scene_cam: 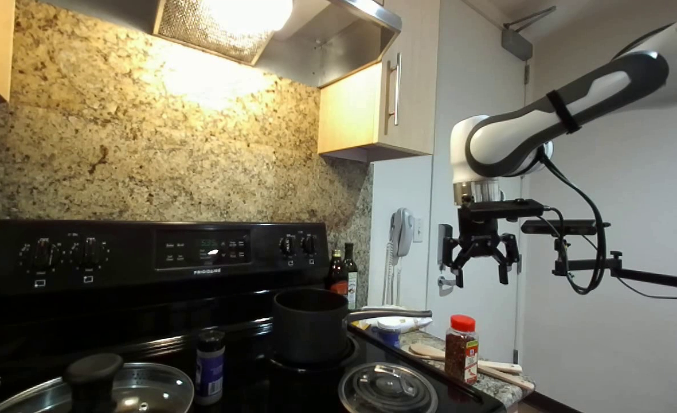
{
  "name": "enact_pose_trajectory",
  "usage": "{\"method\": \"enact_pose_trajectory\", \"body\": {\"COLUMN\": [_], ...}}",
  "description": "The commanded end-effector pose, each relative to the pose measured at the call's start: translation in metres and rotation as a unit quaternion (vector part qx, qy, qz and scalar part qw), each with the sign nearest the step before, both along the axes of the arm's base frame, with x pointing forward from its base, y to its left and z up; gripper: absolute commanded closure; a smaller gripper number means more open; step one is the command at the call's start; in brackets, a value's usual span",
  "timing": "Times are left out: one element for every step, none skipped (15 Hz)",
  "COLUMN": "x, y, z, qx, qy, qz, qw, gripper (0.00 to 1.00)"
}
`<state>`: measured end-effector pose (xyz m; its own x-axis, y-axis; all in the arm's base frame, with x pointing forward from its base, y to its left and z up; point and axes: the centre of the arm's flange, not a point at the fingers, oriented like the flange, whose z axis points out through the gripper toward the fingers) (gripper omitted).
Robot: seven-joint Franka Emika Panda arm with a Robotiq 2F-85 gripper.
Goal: Put the jar in the black pot on the stove
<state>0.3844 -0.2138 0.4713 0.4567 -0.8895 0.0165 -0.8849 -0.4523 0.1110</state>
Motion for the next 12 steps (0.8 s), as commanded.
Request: {"method": "enact_pose_trajectory", "body": {"x": [0.000,0.000,0.000,0.000,0.003,0.005,0.006,0.007,0.007,0.008,0.009,0.011], "y": [0.000,0.000,0.000,0.000,-0.005,-0.014,-0.022,-0.033,-0.042,-0.051,-0.059,-0.068], "z": [0.000,0.000,0.000,0.000,0.001,0.003,0.004,0.003,0.002,-0.008,-0.014,-0.017], "qx": [0.000,0.000,0.000,0.000,0.004,0.009,0.013,0.022,0.026,0.037,0.049,0.063], "qy": [0.000,0.000,0.000,0.000,-0.007,-0.017,-0.017,-0.018,-0.019,-0.019,-0.020,-0.017], "qz": [0.000,0.000,0.000,0.000,-0.002,-0.003,-0.006,-0.002,0.005,0.010,0.025,0.041], "qw": [1.0000,1.0000,1.0000,1.0000,1.0000,0.9998,0.9997,0.9996,0.9995,0.9991,0.9983,0.9970], "gripper": [0.00,0.00,0.00,0.00,0.00,0.00,0.00,0.00,0.00,0.00,0.00,0.00]}}
